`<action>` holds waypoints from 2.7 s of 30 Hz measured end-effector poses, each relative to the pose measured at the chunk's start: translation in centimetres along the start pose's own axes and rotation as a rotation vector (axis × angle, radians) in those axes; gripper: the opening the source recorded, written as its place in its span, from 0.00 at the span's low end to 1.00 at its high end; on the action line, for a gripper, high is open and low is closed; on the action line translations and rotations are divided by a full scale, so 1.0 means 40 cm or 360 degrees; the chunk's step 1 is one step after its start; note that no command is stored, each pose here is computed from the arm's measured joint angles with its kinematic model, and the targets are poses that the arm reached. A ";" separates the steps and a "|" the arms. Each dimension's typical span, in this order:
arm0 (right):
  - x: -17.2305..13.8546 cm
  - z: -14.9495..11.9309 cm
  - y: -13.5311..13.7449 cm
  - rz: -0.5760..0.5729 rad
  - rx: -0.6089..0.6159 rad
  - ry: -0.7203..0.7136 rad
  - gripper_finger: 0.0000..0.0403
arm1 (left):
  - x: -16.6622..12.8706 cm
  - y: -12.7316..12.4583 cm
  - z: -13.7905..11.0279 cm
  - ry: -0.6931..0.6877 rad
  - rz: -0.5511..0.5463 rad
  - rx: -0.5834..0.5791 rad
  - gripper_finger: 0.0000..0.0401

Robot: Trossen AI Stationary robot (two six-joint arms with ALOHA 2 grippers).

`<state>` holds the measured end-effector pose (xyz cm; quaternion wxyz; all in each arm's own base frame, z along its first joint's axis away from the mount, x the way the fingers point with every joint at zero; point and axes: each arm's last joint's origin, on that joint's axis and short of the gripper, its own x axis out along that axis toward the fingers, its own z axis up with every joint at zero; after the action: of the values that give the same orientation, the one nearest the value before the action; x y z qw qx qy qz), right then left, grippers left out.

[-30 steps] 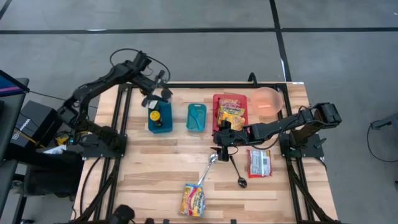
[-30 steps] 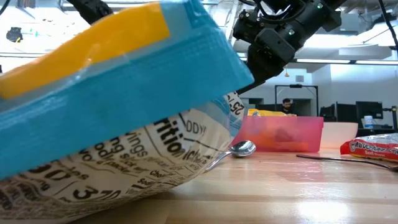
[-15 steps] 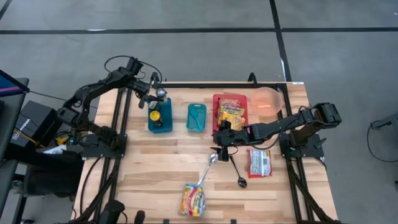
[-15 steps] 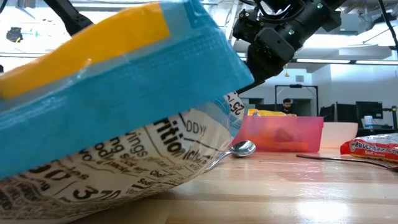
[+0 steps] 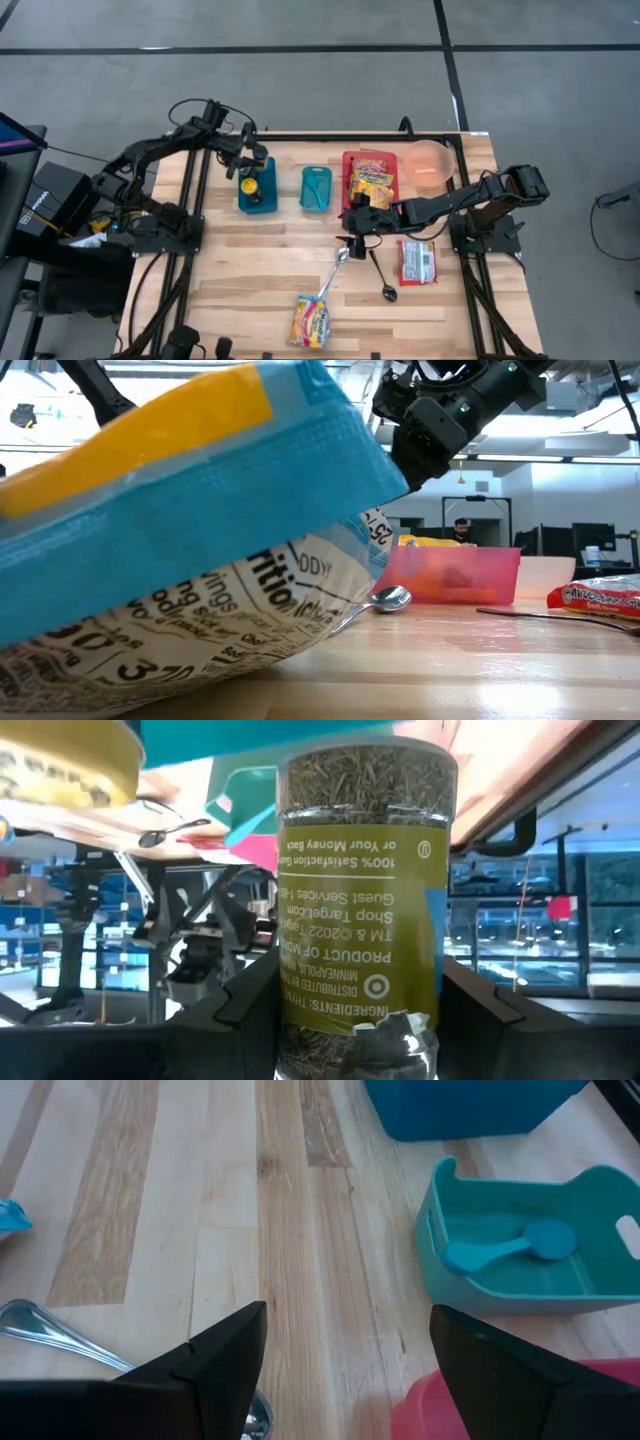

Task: Pick & Place Food Item
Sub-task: Put the black spice bottle into the blue bin

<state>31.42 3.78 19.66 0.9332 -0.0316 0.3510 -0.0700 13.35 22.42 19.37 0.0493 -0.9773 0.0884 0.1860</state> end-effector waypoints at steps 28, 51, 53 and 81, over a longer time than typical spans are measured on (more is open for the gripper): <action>0.000 0.000 0.000 0.0000 0.0000 0.0001 0.68 | 0.041 0.053 0.083 -0.0064 -0.0072 -0.0195 0.46; 0.000 0.000 0.000 0.0000 0.0000 0.0001 0.68 | 0.060 0.023 0.112 -0.0047 -0.0113 -0.0207 0.46; 0.000 0.000 0.000 0.0000 -0.0001 0.0001 0.68 | 0.061 0.014 0.105 0.0011 -0.0115 -0.0160 0.46; 0.000 0.000 0.000 0.0000 -0.0001 0.0001 0.68 | 0.068 0.033 0.123 -0.0113 -0.0090 -0.0332 0.55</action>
<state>31.41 3.79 19.66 0.9332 -0.0318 0.3511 -0.0698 13.85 21.33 13.73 -0.0444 -0.9720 0.0391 0.2273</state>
